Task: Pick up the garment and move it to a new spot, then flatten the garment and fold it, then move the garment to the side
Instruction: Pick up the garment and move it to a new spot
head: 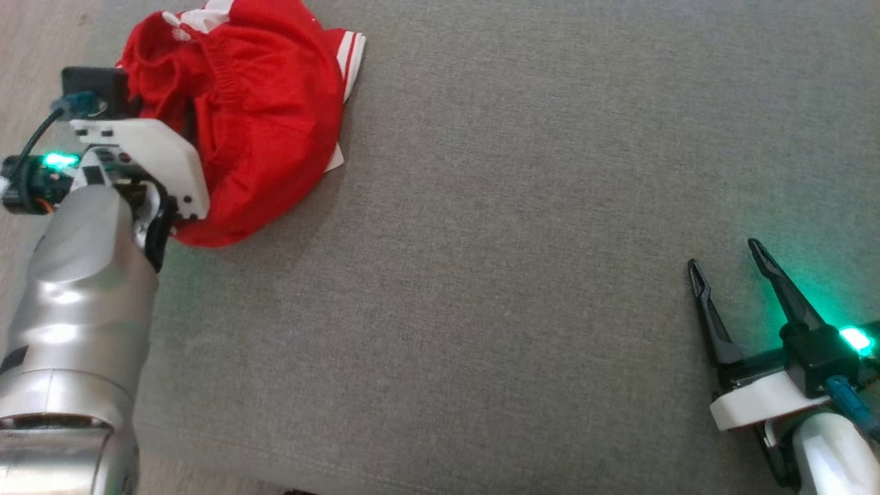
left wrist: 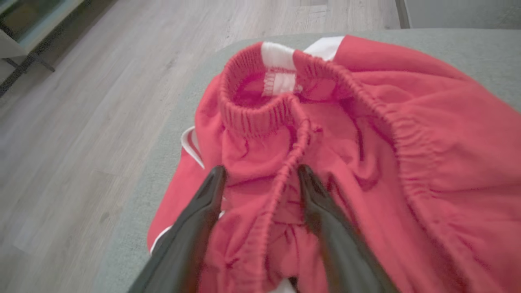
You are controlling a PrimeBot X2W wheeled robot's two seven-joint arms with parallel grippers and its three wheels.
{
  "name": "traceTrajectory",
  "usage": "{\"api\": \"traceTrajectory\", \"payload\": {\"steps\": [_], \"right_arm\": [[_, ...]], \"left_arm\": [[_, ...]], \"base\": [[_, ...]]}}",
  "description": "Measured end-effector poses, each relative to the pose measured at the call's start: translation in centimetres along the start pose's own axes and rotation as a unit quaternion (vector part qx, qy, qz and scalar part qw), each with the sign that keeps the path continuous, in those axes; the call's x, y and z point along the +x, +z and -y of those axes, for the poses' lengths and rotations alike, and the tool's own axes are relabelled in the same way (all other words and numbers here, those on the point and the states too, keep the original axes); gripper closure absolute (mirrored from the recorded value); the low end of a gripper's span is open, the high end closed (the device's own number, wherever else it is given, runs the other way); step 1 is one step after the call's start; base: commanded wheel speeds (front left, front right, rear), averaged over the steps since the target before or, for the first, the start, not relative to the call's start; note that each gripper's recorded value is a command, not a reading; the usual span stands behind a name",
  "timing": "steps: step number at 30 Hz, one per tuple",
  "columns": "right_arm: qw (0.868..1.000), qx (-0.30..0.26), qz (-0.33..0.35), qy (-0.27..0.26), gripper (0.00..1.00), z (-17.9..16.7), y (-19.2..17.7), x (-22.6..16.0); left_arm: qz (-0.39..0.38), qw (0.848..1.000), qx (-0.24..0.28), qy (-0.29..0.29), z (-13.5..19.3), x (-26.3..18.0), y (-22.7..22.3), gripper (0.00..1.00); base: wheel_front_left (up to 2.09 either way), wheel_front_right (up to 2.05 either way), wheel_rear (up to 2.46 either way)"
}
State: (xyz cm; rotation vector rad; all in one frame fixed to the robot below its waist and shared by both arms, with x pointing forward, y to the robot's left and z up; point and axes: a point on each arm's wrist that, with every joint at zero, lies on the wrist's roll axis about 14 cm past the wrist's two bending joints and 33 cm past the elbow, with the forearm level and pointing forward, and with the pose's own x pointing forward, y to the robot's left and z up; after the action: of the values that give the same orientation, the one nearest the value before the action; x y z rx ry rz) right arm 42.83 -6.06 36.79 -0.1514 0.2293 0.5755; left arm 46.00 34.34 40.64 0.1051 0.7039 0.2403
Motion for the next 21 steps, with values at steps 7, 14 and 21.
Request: {"api": "traceTrajectory", "payload": {"steps": [7,14,21], "right_arm": [[1.0,-0.002,0.007,-0.011,0.0,0.2,0.9,-0.5],[0.999,0.013,0.043,-0.029,0.0,-0.9,4.2,-2.2],[0.995,0.03,0.062,-0.075,0.0,-0.9,5.8,-6.8]], "left_arm": [[0.127,0.989,0.078,0.003,-0.6,-1.2,5.8,1.0],[0.289,0.941,0.178,-0.013,1.3,-6.3,16.4,1.0],[0.413,0.872,0.256,-0.06,7.8,-13.5,24.0,1.0]], "base": [[0.0,0.0,0.0],[0.0,0.0,0.0],[0.0,0.0,0.0]]}}
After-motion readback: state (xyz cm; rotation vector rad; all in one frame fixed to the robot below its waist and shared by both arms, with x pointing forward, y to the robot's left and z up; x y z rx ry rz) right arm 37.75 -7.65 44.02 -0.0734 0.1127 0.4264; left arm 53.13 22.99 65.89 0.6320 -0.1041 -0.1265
